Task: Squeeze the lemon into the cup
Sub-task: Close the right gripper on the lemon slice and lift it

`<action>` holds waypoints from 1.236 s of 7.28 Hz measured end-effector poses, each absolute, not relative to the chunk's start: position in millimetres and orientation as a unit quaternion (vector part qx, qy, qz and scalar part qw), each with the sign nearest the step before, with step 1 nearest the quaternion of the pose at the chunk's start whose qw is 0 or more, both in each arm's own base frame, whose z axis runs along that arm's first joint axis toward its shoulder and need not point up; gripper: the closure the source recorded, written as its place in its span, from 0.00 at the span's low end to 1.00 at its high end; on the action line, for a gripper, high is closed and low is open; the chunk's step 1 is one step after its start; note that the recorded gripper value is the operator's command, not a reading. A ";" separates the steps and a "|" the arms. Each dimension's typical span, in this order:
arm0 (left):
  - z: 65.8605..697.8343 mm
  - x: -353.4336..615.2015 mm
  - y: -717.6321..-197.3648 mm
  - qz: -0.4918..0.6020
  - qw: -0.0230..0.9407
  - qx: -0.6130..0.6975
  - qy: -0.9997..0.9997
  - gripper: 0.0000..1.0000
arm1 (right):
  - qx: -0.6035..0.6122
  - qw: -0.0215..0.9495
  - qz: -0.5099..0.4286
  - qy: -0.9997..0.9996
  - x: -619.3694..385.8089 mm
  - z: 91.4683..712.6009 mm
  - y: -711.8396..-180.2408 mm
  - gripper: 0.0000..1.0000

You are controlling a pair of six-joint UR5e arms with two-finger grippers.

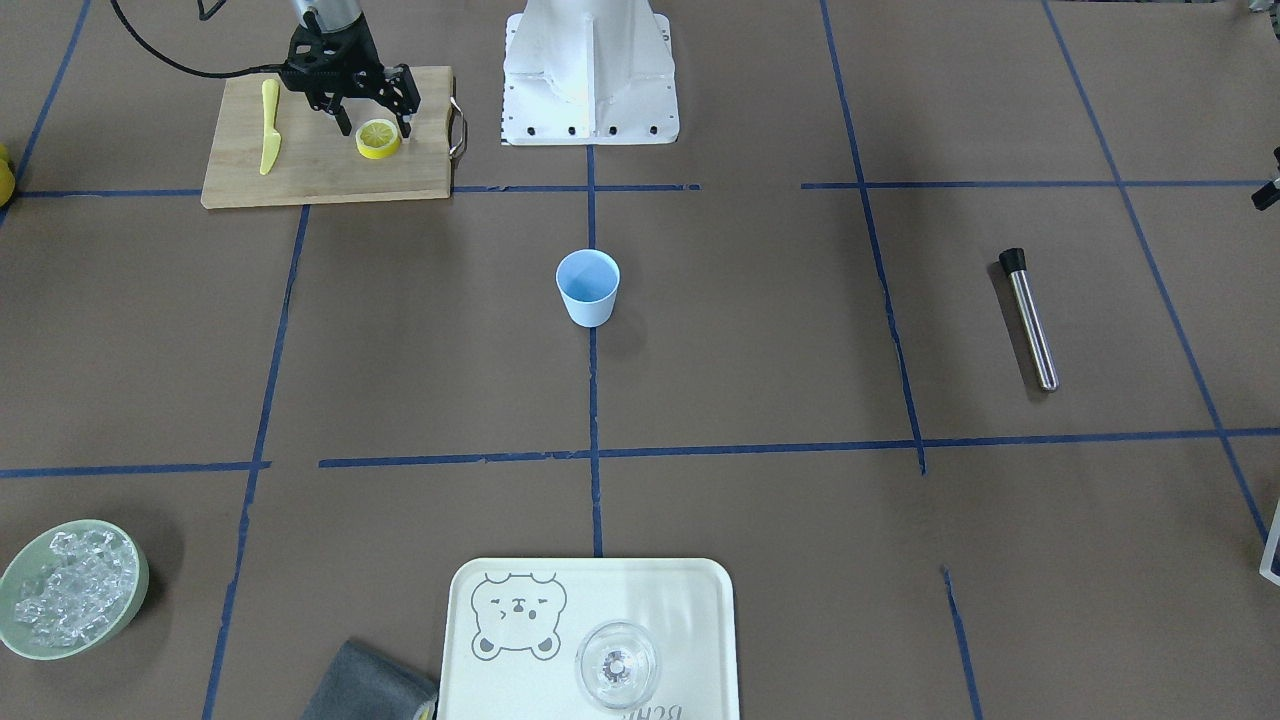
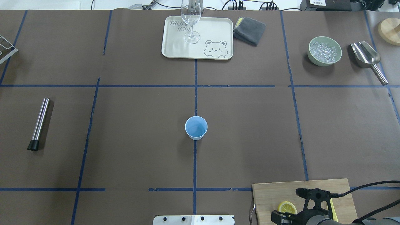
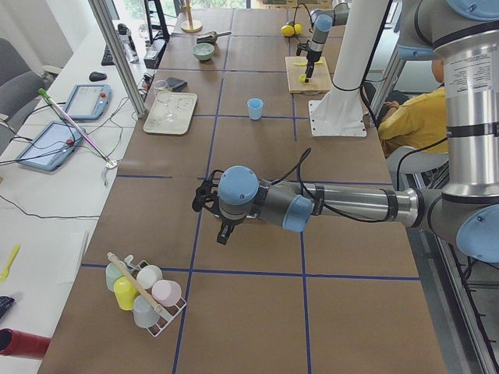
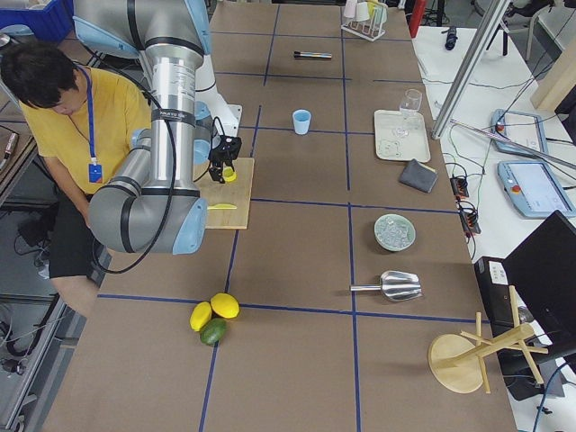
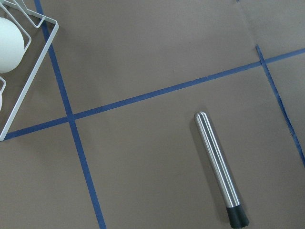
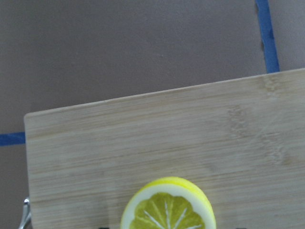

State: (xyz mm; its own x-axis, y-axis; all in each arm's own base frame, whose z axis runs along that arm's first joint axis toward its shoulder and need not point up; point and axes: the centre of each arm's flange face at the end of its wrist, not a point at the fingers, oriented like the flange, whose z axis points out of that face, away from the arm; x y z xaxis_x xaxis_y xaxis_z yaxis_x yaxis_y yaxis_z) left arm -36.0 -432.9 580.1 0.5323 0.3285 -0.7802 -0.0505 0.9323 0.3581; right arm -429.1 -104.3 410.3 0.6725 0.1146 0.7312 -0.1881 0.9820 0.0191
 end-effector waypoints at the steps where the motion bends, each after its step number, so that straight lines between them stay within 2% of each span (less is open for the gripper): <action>1: 579.9 -36.0 -432.6 0.111 0.862 0.149 0.471 0.00 | 0.046 0.913 0.083 -0.396 -429.4 410.7 -104.2 0.23; 3: 581.5 -36.5 -430.4 0.111 0.862 0.150 0.471 0.00 | 0.047 0.913 0.083 -0.396 -429.4 411.0 -104.5 0.38; 4: 582.0 -36.6 -429.7 0.110 0.862 0.150 0.471 0.00 | 0.047 0.913 0.084 -0.396 -429.2 410.7 -104.9 0.41; 9: 581.5 -36.3 -428.2 0.109 0.858 0.148 0.480 0.00 | 0.049 0.910 0.092 -0.401 -423.3 403.7 -111.9 0.41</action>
